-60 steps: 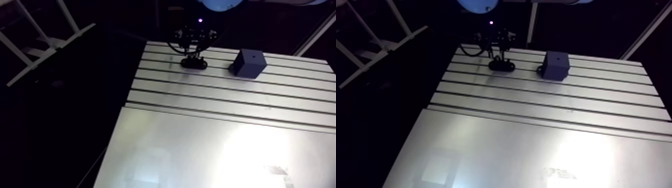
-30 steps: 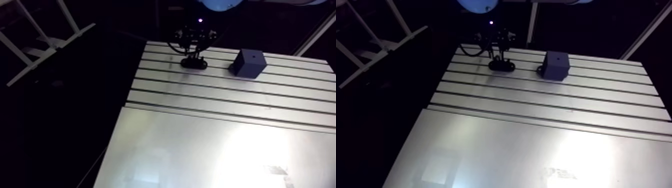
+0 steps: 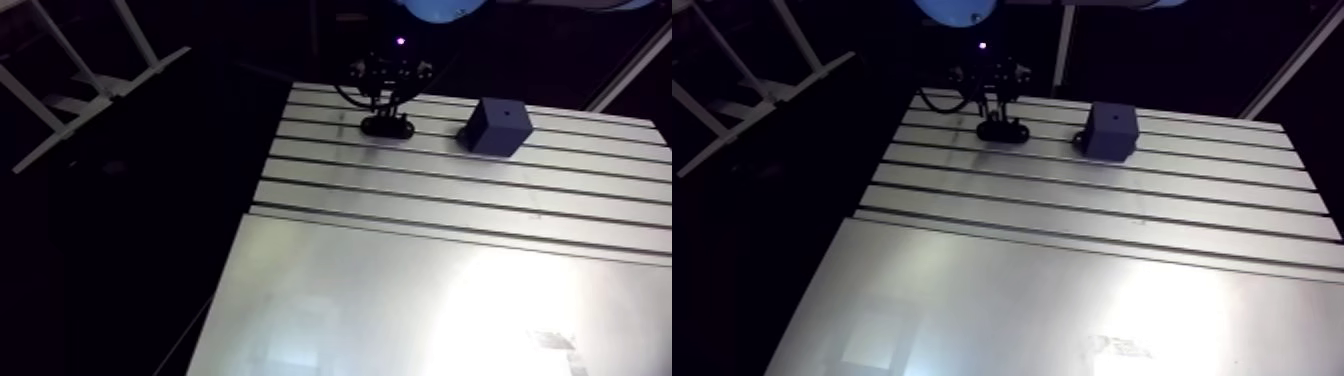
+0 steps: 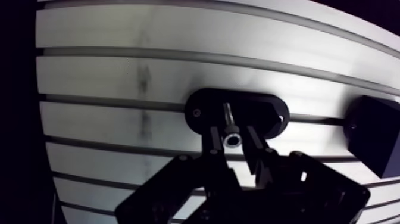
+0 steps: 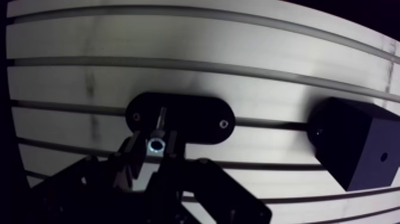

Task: Pick up the M10 bolt and insert it into the hole until fully seated.

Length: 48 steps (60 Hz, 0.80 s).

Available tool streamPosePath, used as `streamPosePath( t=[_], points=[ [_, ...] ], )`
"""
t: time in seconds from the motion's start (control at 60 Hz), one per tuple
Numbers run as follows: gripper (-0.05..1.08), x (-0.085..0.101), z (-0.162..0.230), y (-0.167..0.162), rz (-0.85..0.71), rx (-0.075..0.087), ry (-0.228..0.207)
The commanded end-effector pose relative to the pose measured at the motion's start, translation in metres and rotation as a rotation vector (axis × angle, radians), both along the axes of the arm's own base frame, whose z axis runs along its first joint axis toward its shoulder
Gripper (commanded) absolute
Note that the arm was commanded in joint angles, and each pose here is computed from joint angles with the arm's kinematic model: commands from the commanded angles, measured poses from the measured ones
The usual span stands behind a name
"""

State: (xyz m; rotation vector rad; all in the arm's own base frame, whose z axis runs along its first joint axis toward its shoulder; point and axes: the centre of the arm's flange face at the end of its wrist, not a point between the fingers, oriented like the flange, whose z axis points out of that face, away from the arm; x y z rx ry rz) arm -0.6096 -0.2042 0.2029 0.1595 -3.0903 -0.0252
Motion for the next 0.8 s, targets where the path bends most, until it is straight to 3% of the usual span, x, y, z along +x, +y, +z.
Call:
streamPosePath(
  t=[0.017, 0.8],
  points=[
    [0.67, -0.0005, 0.0004, 0.0006, 0.0, 0.001, 0.002],
    [0.77, -0.0005, 0.0004, 0.0005, 0.001, 0.0, 0.001]
  ],
)
